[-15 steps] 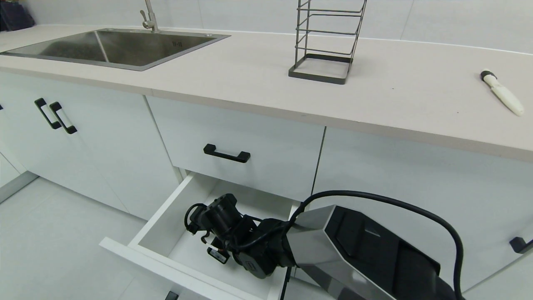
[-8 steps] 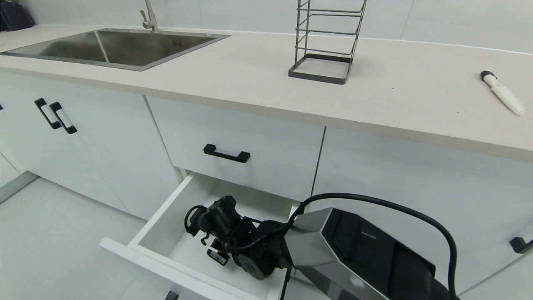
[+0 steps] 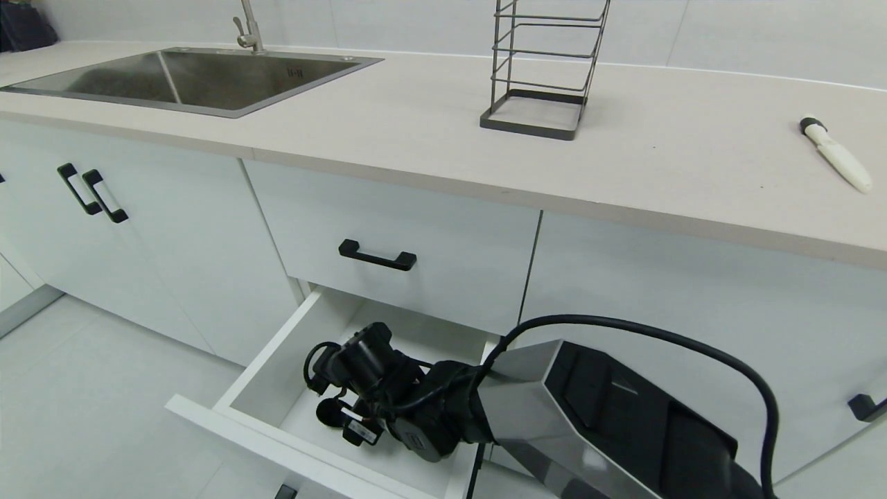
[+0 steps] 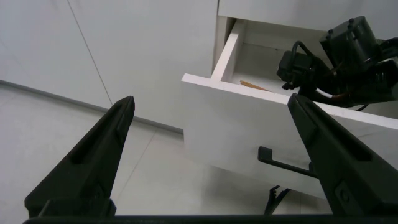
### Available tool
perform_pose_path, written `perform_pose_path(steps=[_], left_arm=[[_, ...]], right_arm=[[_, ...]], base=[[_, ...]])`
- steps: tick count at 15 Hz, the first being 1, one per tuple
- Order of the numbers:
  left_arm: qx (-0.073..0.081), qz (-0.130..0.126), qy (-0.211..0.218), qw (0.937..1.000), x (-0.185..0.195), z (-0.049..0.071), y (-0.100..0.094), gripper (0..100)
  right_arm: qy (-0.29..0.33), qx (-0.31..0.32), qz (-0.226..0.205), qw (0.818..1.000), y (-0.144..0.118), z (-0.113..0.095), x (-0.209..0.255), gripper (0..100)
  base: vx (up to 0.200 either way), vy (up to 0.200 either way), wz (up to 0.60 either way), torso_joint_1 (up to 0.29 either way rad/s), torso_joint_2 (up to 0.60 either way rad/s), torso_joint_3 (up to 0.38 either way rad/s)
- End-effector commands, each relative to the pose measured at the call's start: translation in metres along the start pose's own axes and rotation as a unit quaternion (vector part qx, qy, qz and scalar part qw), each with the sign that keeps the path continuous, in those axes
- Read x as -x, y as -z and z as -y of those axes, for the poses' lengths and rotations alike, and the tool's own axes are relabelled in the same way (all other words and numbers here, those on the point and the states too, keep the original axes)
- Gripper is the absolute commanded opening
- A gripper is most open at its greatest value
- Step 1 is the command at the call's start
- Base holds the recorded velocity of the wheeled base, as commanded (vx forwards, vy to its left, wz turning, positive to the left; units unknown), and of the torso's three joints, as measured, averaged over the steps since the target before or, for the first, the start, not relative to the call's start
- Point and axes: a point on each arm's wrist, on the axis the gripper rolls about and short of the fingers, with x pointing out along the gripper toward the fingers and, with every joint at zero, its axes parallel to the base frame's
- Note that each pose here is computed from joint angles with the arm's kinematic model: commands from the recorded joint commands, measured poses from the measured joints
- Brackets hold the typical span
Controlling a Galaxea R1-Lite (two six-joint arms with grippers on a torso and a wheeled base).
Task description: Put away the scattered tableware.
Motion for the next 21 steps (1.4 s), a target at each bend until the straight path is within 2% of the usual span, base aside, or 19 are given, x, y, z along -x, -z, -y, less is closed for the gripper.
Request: perform_pose_path(steps=[1,4,6,8,9,11,13,15,17,20,21], left_arm=[[0.000,-0.001,0.000,1.0000,0.000,0.000,0.000,100],[0.000,-0.001,0.000,1.0000,0.000,0.000,0.000,100],[0.000,-0.001,0.000,1.0000,0.000,0.000,0.000,100],[0.000,-0.001,0.000,1.0000,0.000,0.000,0.000,100],[0.000,-0.001,0.000,1.0000,0.000,0.000,0.000,100],[0.000,-0.001,0.000,1.0000,0.000,0.000,0.000,100],[0.000,-0.001,0.000,1.0000,0.000,0.000,0.000,100],[0.000,-0.001,0.000,1.0000,0.000,0.000,0.000,100],[0.000,-0.001,0.000,1.0000,0.000,0.000,0.000,100],[0.000,-0.001,0.000,1.0000,0.000,0.000,0.000,100],[0.000,-0.001,0.000,1.0000,0.000,0.000,0.000,100]], right_arm=[[-0.001,0.002,0.026,1.000,-0.027,0.004,0.035,100],[-0.006,0.006,0.032,0.999,-0.042,0.010,0.073,100],[-0.007,0.006,0.062,0.998,-0.059,0.018,0.125,100],[-0.017,0.015,0.057,0.998,-0.048,0.018,0.159,100],[-0.018,0.015,0.057,0.998,-0.045,0.018,0.163,100],[-0.037,0.025,0.097,0.994,-0.018,0.032,0.221,100],[-0.037,0.024,0.114,0.992,-0.001,0.042,0.263,100],[-0.030,0.014,0.131,0.991,0.031,0.053,0.315,100],[-0.032,0.010,0.130,0.991,0.081,0.050,0.341,100],[-0.014,-0.011,0.193,0.981,0.143,0.047,0.374,100],[-0.009,-0.031,0.202,0.979,0.164,0.048,0.385,100]], base=[[0.000,0.000,0.00,0.000,0.00,0.000],[0.000,0.000,0.00,0.000,0.00,0.000],[0.000,0.000,0.00,0.000,0.00,0.000],[0.000,0.000,0.00,0.000,0.00,0.000],[0.000,0.000,0.00,0.000,0.00,0.000],[0.000,0.000,0.00,0.000,0.00,0.000],[0.000,0.000,0.00,0.000,0.00,0.000],[0.000,0.000,0.00,0.000,0.00,0.000],[0.000,0.000,0.00,0.000,0.00,0.000],[0.000,0.000,0.00,0.000,0.00,0.000],[0.000,0.000,0.00,0.000,0.00,0.000]])
